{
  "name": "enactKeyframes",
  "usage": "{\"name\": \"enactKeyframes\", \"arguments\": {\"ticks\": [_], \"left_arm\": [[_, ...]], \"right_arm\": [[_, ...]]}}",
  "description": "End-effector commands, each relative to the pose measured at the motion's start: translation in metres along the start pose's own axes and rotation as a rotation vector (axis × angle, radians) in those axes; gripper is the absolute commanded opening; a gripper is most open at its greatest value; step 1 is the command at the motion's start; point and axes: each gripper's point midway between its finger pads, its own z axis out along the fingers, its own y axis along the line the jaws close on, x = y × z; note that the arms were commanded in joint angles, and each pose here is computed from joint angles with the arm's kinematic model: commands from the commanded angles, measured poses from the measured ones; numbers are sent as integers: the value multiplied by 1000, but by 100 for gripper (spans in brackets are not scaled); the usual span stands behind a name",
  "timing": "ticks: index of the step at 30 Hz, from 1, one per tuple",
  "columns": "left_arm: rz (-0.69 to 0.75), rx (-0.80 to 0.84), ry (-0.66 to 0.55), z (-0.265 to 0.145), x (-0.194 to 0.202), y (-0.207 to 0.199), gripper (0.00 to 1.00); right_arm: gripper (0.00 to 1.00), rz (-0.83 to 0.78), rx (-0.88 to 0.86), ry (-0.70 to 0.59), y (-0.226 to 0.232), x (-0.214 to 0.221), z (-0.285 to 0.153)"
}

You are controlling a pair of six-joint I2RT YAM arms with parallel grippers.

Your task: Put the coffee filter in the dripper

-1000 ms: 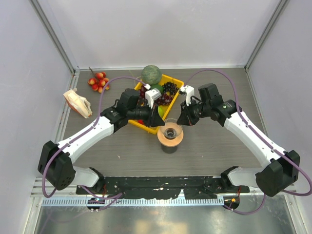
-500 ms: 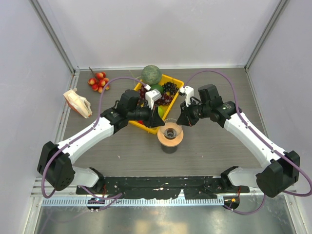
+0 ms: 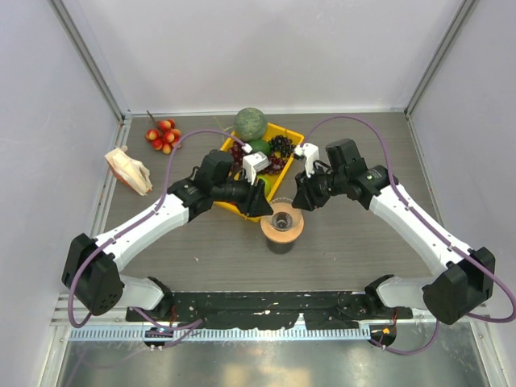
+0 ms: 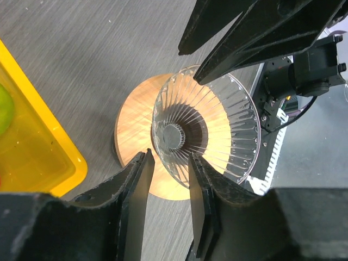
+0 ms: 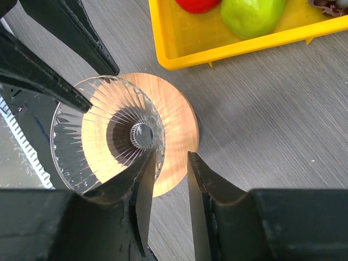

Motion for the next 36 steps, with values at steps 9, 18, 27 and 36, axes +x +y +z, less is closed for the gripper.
{"name": "enactKeyframes", "arguments": {"ticks": [9,18,27,36], "left_arm": [[-35,21,40,-13,3,-7,51],[-31,98,-7,-26,-3,-19,66],[40,141,-101,-57,-18,-21,73],[319,25,-1,-58,28,26,66]], "right_arm": [[56,12,28,19,2,-6,-18],[83,26,-52,-11,19,-14,-33],[88,44,-124,-52,19,-8,-53],[88,109,-72,-52,-5,24,-64]]}}
